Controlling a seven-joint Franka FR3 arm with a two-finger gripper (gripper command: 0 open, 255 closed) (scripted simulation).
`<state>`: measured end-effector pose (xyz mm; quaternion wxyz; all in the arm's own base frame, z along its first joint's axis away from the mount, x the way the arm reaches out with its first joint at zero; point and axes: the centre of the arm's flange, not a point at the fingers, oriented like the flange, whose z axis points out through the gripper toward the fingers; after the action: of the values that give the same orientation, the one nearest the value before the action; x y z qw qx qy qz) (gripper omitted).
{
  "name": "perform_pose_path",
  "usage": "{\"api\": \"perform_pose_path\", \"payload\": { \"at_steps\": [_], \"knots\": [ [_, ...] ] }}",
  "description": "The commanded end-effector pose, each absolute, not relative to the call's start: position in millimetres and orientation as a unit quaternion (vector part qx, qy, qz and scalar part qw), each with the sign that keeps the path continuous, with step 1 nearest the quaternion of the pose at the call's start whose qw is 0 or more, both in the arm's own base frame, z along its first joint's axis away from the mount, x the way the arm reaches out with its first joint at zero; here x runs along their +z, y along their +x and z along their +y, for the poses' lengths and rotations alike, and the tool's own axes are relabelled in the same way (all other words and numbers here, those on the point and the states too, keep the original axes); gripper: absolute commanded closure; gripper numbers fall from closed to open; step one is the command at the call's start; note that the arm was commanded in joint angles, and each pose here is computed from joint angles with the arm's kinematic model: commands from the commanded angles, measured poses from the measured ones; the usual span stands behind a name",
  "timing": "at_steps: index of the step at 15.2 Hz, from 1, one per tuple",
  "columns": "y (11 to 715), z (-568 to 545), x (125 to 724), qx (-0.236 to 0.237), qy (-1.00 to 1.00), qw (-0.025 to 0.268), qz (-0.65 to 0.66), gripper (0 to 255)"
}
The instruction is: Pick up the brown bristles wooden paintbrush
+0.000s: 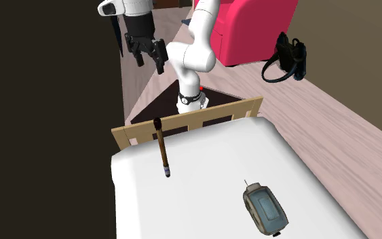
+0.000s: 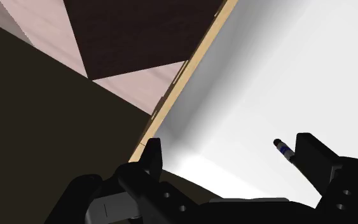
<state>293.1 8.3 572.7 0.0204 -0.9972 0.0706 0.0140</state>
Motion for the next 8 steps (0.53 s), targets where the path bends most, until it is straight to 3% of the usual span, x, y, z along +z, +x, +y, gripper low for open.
{"api": "perform_pose_path", "payload": {
  "at_steps": [1,8],
  "knots": [
    [293,8,573,0.014,-0.997,0.020,0.071,0],
    [360,73,572,0.016,-0.996,0.016,0.087,0]
  ]
}}
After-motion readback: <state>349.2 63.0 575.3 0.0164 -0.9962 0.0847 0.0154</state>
